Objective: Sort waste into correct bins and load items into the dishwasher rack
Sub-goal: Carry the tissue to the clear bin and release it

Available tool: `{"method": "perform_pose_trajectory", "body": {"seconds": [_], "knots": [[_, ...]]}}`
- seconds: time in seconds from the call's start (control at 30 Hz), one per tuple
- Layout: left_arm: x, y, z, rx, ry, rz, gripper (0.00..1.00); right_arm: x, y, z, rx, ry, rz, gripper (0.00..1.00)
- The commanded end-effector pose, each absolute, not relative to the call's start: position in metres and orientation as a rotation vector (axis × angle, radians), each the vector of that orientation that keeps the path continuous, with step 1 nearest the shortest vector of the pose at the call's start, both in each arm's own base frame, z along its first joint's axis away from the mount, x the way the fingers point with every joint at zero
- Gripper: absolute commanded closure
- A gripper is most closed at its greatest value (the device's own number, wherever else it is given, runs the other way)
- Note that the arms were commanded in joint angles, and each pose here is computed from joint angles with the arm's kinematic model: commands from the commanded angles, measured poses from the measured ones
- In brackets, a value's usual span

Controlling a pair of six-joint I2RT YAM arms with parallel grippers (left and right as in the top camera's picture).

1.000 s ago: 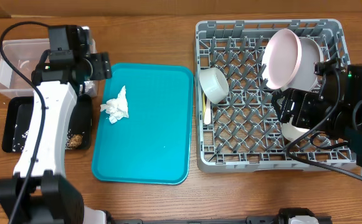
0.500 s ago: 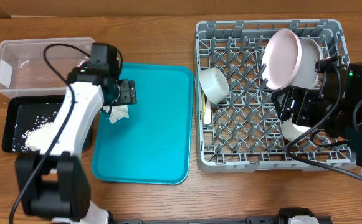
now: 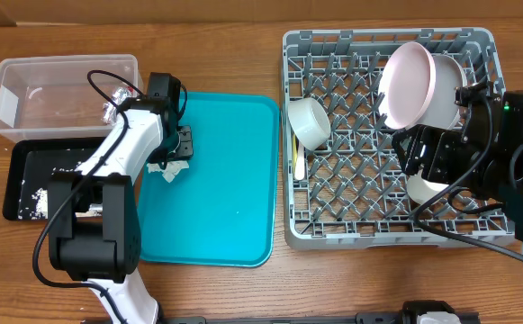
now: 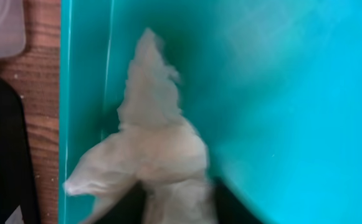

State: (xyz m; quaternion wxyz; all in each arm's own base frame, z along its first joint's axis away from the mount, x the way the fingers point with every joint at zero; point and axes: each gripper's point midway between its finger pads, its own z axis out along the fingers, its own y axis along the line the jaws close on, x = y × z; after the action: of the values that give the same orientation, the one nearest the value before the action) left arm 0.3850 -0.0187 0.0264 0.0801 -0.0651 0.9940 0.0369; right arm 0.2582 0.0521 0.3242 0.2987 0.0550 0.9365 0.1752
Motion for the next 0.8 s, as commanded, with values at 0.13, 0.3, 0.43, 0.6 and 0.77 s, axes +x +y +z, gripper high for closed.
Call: {"method": "perform_pose_trajectory", "body": {"seconds": [0.13, 0.3, 0.43, 0.6, 0.77], "knots": [[0.385, -0.038, 0.084, -0.166, 2.971, -0.057, 0.96, 0.259, 0.055, 0.333, 0.119, 2.459, 0.473, 0.16], [0.411, -0.031, 0.186, -0.141, 2.747, -0.034, 0.96, 0.259, 0.055, 0.333, 0.120, 2.459, 0.472, 0.15], [0.428, 0.002, 0.233, -0.207, 2.575, 0.133, 0.96, 0.258, 0.055, 0.333, 0.120, 2.459, 0.473, 0.15], [0.447, 0.045, 0.229, -0.288, 2.506, 0.288, 0.96, 0.258, 0.055, 0.333, 0.120, 2.460, 0.473, 0.15], [0.473, 0.094, 0.199, -0.416, 2.482, 0.377, 0.96, 0.258, 0.055, 0.333, 0.120, 2.461, 0.473, 0.15]]}}
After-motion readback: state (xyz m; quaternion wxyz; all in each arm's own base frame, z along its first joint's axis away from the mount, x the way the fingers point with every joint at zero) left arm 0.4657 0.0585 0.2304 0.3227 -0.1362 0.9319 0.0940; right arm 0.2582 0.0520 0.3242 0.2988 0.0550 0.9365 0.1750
